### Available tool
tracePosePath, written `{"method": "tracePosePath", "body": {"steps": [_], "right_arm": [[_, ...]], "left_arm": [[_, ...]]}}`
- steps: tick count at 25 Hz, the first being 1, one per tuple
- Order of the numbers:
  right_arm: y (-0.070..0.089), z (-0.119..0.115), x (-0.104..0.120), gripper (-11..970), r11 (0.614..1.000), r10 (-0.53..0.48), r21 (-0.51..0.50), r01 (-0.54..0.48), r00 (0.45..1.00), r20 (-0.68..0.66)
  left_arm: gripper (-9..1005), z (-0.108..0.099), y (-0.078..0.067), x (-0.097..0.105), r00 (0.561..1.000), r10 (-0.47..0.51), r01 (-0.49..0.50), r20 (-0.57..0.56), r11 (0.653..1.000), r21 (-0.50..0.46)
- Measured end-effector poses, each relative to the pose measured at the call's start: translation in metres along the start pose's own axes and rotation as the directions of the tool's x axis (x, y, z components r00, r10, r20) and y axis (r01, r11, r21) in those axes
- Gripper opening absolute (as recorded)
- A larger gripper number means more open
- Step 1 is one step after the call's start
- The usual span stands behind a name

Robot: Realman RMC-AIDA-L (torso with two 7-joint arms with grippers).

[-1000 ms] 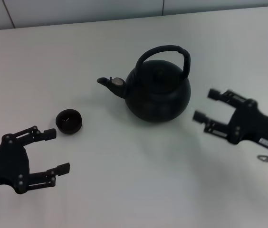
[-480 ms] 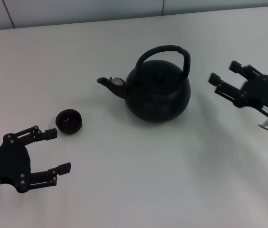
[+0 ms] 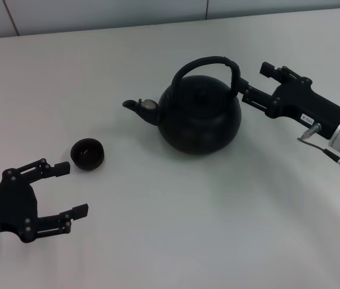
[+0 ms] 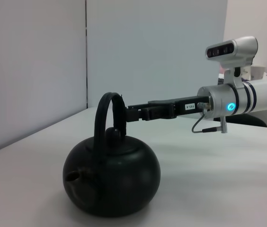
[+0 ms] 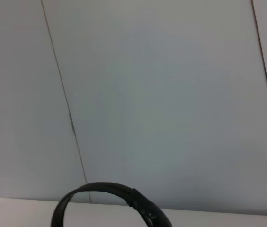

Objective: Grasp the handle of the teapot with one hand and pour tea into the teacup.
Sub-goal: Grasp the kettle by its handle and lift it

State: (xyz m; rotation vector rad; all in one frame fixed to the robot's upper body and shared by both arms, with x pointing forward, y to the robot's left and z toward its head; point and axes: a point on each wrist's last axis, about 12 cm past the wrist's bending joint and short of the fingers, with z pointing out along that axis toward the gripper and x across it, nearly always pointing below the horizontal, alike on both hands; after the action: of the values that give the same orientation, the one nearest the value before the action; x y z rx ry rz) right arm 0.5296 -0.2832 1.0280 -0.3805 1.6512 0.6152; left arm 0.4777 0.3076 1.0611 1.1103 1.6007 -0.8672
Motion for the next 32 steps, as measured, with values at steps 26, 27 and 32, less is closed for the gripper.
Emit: {"method": "tracePosePath", "body": {"steps": [26,27,32], "right_arm": [[-0.014,0.036,-0.012,784,0.995,-0.002,0.102,0.006,0.999,-0.042],[-0.014,0.036,-0.013,784,0.994,0.000,0.106,0.004,0.999,-0.040],[-0.014,0.038,-0.014,784,0.995,-0.007,0.098,0.011,0.999,-0.040]], "left_arm": [[840,0.005,0.007,0.002,1.000,0.007,-0.008,-0.030,0.999,-0.039],[840,0.005,0.007,0.002,1.000,0.006,-0.008,-0.030,0.999,-0.040],[840,0.005,0.008,0.002,0.999,0.007,-0.009,-0.033,0.999,-0.050]]}}
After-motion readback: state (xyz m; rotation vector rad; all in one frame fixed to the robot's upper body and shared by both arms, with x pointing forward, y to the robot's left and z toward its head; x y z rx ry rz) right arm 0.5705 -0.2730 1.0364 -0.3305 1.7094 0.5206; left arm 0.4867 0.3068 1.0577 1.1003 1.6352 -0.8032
